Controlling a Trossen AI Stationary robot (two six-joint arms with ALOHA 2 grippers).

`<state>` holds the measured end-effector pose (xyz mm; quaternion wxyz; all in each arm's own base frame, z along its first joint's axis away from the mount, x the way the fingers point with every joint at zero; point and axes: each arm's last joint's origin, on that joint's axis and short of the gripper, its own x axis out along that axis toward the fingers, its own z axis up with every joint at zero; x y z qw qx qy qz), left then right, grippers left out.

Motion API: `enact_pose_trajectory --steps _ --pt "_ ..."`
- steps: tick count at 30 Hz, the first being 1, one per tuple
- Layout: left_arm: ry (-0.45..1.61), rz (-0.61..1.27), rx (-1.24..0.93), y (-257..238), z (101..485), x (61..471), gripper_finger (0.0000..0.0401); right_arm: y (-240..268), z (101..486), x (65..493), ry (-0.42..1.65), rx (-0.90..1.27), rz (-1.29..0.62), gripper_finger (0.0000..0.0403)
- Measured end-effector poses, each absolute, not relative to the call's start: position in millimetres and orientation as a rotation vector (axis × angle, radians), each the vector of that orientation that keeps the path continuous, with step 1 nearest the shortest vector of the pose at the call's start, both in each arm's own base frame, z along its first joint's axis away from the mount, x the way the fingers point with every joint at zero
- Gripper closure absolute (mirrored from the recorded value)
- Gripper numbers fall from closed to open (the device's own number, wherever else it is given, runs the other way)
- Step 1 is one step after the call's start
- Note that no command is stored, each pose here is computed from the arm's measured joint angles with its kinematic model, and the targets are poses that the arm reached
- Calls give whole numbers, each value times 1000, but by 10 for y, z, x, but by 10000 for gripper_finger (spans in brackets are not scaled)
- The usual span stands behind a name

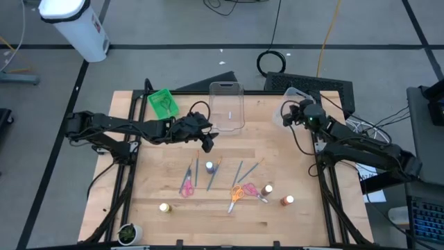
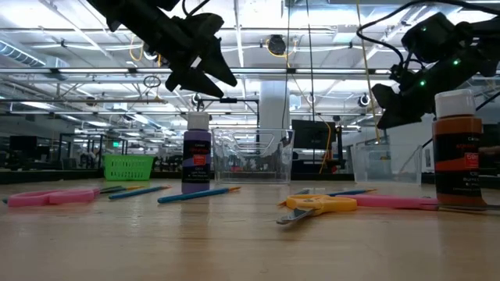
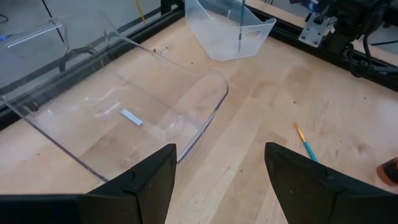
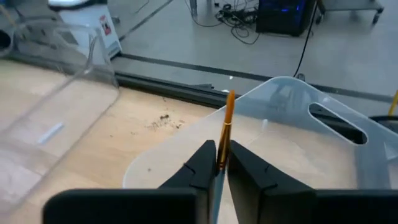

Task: Pick & Place Paint Supplies
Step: Put the blue paint brush into the white bin

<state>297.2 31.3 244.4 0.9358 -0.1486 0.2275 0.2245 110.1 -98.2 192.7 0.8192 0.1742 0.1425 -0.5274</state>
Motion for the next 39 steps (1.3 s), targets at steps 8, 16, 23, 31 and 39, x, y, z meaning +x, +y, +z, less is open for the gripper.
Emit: enact_pose_trajectory --steps 8,16,23,31,39 --pt "464 459 -306 313 2444 2972 148 -976 1907 1093 335 361 -1123 274" --pt "465 465 -324 313 2440 2970 148 -977 1974 1116 313 273 -1059 202" --pt "571 313 -385 262 2376 2944 148 -881 2170 1204 158 244 -583 189" --pt "833 391 -535 20 2261 2677 148 -627 2251 1295 123 276 -66 207" --pt "948 645 -633 -305 2121 2487 148 -492 2251 1365 132 197 -5 220"
